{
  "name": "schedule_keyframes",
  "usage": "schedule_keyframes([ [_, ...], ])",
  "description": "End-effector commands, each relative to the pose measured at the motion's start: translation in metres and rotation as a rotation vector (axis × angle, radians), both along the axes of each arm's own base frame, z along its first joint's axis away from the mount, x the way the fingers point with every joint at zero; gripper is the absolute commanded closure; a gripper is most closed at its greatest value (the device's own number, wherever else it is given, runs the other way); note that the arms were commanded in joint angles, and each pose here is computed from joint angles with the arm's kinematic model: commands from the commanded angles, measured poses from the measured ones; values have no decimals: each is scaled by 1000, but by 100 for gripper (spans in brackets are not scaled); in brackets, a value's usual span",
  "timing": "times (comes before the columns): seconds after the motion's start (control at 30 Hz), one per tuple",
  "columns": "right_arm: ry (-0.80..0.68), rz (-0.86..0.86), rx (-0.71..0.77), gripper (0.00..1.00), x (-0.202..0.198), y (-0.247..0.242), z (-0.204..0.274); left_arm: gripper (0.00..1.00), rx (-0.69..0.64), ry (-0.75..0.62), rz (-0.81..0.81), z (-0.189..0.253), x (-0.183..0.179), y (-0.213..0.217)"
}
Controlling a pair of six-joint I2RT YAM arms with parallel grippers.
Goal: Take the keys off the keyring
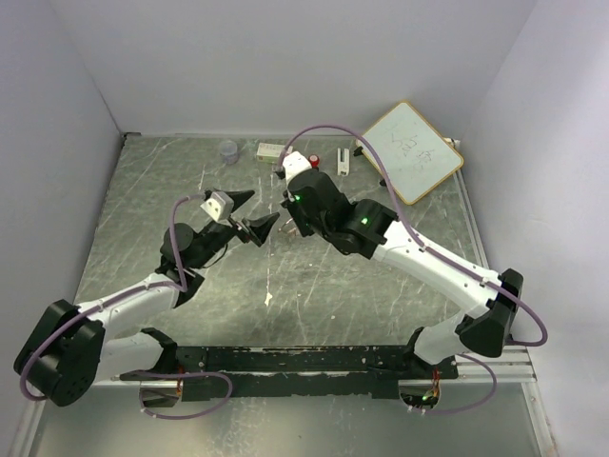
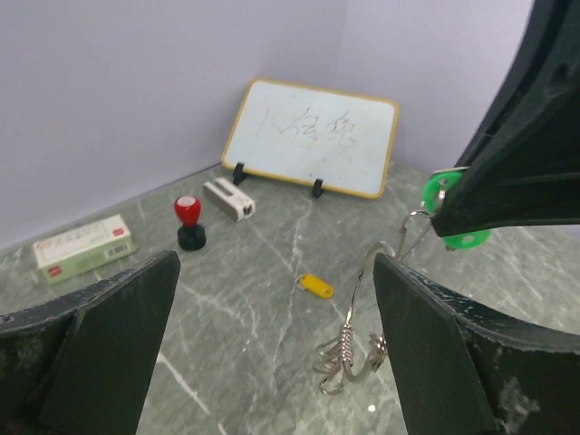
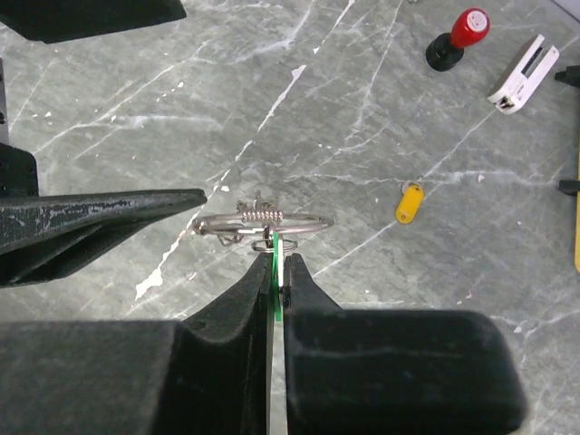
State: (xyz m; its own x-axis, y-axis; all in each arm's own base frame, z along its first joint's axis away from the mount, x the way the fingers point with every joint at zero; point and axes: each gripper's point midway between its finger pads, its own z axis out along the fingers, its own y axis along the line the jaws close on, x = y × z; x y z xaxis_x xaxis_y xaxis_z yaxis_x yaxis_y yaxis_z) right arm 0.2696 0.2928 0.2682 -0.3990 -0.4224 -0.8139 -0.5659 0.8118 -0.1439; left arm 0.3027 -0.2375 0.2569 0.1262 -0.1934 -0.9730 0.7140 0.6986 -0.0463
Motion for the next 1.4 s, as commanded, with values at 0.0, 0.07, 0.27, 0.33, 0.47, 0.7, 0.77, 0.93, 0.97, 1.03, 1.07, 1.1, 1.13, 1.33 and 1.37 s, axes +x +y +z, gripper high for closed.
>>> schedule_keyframes([
  [0.0,-26,-1,19,100,-3,-3,20,1,-78,-133,-114,29,-16,-12],
  [0.07,-28,-3,8,100,-4,-2,19,1,-88,-152,-143,30,-19,-16],
  [0.27,-39,-5,12,100,-4,1,22,5,-72,-195,-218,24,-24,-28],
  [0.33,-46,-8,20,100,-3,2,24,9,-71,-202,-217,21,-24,-28],
  [0.47,-53,-8,33,100,-2,5,26,26,-53,-205,-215,15,-22,-30],
  [0.7,-61,-9,37,100,1,10,27,29,-36,-213,-224,11,-25,-33],
  [0.77,-66,-12,40,100,2,12,27,26,-28,-217,-220,11,-26,-34],
  [0.93,-71,-18,37,100,6,16,25,20,-16,-236,-233,12,-32,-37],
  [0.97,-70,-19,34,100,6,18,24,19,-12,-238,-237,12,-33,-38],
  [1.03,-72,-16,31,100,7,19,24,20,-1,-238,-237,10,-33,-41],
  [1.07,-74,-15,32,100,7,20,25,21,3,-243,-234,11,-33,-42],
  [1.1,-74,-14,31,100,7,21,25,22,5,-243,-228,11,-33,-43],
  [1.13,-75,-12,31,100,7,22,25,22,6,-244,-224,11,-32,-43],
  [1.33,-79,-5,35,100,4,25,26,30,8,-236,-209,10,-28,-44],
  [1.37,-80,-7,32,100,4,25,25,37,8,-231,-200,8,-27,-43],
])
